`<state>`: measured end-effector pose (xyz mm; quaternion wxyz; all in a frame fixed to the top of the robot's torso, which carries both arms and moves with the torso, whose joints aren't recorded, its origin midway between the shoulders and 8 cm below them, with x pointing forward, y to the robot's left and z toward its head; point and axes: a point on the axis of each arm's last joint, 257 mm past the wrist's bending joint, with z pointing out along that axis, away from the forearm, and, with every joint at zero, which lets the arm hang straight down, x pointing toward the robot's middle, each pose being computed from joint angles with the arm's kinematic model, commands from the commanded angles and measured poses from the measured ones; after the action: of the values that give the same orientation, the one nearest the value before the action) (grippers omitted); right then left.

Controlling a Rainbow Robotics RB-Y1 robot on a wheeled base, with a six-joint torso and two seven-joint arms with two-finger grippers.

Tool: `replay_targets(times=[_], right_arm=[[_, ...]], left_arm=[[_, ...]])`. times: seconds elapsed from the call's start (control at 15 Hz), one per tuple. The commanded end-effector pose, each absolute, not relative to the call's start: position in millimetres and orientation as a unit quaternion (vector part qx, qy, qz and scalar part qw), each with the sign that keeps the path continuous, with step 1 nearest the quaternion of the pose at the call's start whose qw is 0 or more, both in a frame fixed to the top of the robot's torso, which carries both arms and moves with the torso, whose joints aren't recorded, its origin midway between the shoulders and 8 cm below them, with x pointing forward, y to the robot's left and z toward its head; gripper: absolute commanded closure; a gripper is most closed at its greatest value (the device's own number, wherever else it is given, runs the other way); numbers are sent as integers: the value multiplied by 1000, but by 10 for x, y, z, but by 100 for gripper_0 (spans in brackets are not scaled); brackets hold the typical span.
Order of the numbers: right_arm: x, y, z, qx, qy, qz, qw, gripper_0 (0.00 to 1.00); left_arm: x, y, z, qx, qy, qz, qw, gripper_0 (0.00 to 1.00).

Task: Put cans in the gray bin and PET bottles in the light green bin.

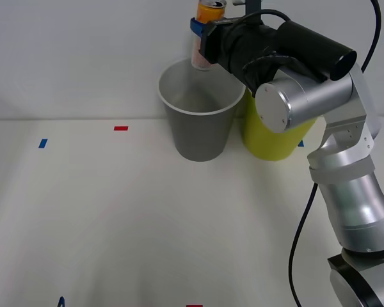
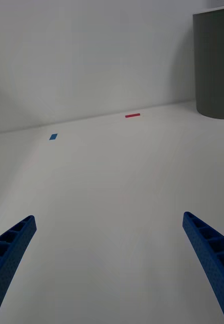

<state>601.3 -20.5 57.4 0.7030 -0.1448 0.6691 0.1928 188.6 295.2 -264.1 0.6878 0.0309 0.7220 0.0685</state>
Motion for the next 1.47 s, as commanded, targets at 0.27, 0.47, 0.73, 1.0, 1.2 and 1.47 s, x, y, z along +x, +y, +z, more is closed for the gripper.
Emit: replay_targets(times=[0.27,0.47,0.73,1.0,1.2,1.47], right_arm=[[6013,-217,560,-147,670,193,702,0],[6017,-230,558,-147,670,192,701,0],[6021,-245,557,-148,671,191,701,0],[5921,-321,595,-142,671,193,702,0],[5570,-535,567,-133,675,173,705,0],[5112,-914,431,-102,667,156,721,0]], left_arm=[[1886,2952,-2641,31,722,69,688,0],[1886,2952,-2641,31,722,69,688,0],[1886,2952,-2641,31,722,69,688,0],[1886,2952,-2641,31,722,69,688,0],[1886,2952,-2641,31,722,69,688,0],[1886,2952,-2641,31,722,69,688,0]])
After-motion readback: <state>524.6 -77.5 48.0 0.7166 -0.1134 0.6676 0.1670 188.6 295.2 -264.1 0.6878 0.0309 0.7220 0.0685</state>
